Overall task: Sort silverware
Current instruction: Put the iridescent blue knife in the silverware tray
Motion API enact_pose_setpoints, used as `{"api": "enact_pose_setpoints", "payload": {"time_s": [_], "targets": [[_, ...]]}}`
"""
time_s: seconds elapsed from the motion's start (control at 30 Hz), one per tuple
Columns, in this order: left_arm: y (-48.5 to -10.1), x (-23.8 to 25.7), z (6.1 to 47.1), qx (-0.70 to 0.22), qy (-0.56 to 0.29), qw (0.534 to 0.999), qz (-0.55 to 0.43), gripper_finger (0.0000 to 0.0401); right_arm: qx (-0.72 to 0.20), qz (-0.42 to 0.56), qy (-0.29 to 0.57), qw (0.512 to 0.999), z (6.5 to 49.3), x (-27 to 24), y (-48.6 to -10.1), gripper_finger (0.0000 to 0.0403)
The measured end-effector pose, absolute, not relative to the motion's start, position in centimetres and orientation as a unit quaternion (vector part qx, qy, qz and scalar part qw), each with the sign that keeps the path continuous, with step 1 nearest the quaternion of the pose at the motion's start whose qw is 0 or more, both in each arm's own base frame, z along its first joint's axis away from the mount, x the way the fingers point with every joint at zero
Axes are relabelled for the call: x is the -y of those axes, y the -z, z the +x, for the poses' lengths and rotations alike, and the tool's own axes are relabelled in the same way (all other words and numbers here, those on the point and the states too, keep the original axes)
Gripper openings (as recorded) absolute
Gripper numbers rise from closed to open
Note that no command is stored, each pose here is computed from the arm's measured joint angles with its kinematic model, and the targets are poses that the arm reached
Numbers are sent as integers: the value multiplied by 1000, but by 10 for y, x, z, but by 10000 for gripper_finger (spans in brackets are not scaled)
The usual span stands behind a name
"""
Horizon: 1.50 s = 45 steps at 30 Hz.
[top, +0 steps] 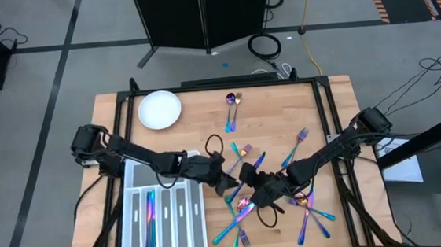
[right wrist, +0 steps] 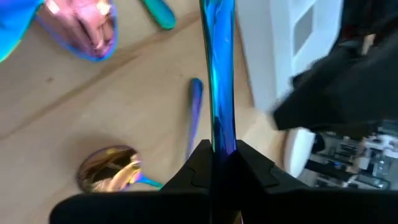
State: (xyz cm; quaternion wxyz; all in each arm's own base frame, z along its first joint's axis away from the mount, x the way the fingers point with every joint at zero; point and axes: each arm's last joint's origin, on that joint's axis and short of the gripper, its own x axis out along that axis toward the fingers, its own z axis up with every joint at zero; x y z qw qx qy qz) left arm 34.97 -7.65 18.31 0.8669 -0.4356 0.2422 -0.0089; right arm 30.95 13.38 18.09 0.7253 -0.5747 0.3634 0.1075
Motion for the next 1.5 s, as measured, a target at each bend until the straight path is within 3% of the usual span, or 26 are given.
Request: {"api": "enact_pose_setpoints", "payload": {"time_s": [0.27,0.43,0.57,0.77,1.5], "targets": [[-187,88,351,-233,-10,909,-346,164,-381,-512,-106,763,309,-131,-179,18],[-210,104,358,-293,-50,927,-229,164,-409,-446,-121,787,310,-127,-183,18],[-219,114,360,-340,-100,920,-169,164,-434,-388,-85,808,316,-120,-194,18],[-212,123,371,-346,-102,921,-145,164,-435,-318,-66,840,323,-115,-203,18],[-203,104,376,-380,-115,918,-20,164,-421,-246,-16,873,332,-101,-206,18]]}}
